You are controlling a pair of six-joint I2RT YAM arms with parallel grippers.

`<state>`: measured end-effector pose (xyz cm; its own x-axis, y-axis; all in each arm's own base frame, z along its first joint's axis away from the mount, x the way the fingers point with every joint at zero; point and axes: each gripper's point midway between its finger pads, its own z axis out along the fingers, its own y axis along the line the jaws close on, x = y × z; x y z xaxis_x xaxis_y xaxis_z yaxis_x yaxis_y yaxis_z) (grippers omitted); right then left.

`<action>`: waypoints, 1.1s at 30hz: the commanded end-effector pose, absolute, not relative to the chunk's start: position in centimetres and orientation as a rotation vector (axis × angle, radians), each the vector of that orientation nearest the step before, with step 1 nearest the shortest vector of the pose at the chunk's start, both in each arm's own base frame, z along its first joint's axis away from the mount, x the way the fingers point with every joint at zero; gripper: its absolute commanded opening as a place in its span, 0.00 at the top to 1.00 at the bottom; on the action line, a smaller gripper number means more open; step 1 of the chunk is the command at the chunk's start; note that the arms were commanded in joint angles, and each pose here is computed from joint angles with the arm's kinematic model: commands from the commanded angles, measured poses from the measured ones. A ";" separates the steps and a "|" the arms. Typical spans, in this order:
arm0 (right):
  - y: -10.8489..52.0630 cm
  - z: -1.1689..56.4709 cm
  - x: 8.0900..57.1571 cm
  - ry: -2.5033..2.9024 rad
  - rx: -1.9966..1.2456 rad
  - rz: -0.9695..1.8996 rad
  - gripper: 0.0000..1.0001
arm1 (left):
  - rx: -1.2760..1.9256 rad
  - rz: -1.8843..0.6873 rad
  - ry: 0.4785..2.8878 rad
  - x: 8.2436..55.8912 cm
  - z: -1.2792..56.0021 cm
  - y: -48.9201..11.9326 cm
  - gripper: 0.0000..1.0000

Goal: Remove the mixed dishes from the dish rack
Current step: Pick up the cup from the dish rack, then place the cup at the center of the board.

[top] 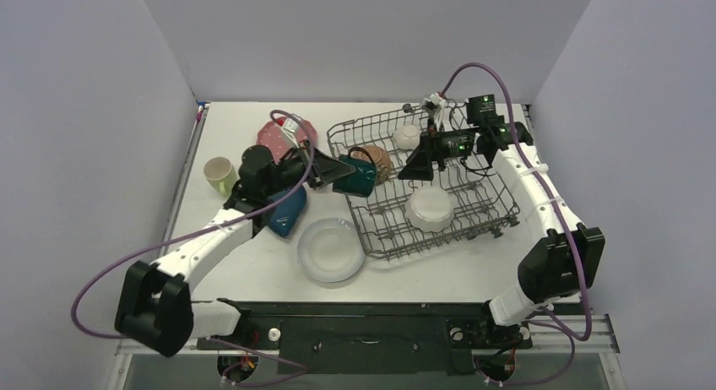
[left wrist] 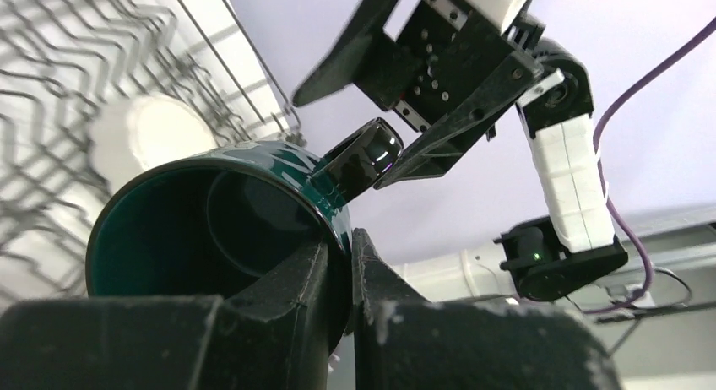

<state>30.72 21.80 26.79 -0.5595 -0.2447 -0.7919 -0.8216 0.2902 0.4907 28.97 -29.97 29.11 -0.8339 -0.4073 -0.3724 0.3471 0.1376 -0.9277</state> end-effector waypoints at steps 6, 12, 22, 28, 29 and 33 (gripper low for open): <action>19.2 28.6 29.8 1.853 -0.996 1.158 0.24 | -0.172 -0.801 2.166 27.7 24.4 -15.8 1.00; 18.9 27.4 30.3 1.888 -0.979 1.157 0.24 | -0.422 -0.300 2.259 25.7 19.5 -7.8 1.00; 18.8 26.0 30.9 1.934 -0.965 1.162 0.23 | -0.730 0.128 2.294 24.9 14.2 -1.4 1.00; 18.7 25.4 31.1 1.954 -0.958 1.166 0.23 | -0.787 0.144 2.306 25.5 11.8 -0.7 1.00; 18.7 25.3 31.1 1.956 -0.958 1.168 0.23 | -0.803 0.146 2.314 25.3 11.3 -0.4 1.00; 18.7 24.9 31.2 1.968 -0.961 1.168 0.23 | -0.839 0.121 2.339 25.3 9.9 -0.1 1.00</action>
<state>30.83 18.78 24.93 -0.5584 -0.2525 -0.7902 -0.8142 0.3492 0.4638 23.15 -0.50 9.21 -0.6604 -0.5040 -0.5567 -0.5790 0.8138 -0.0499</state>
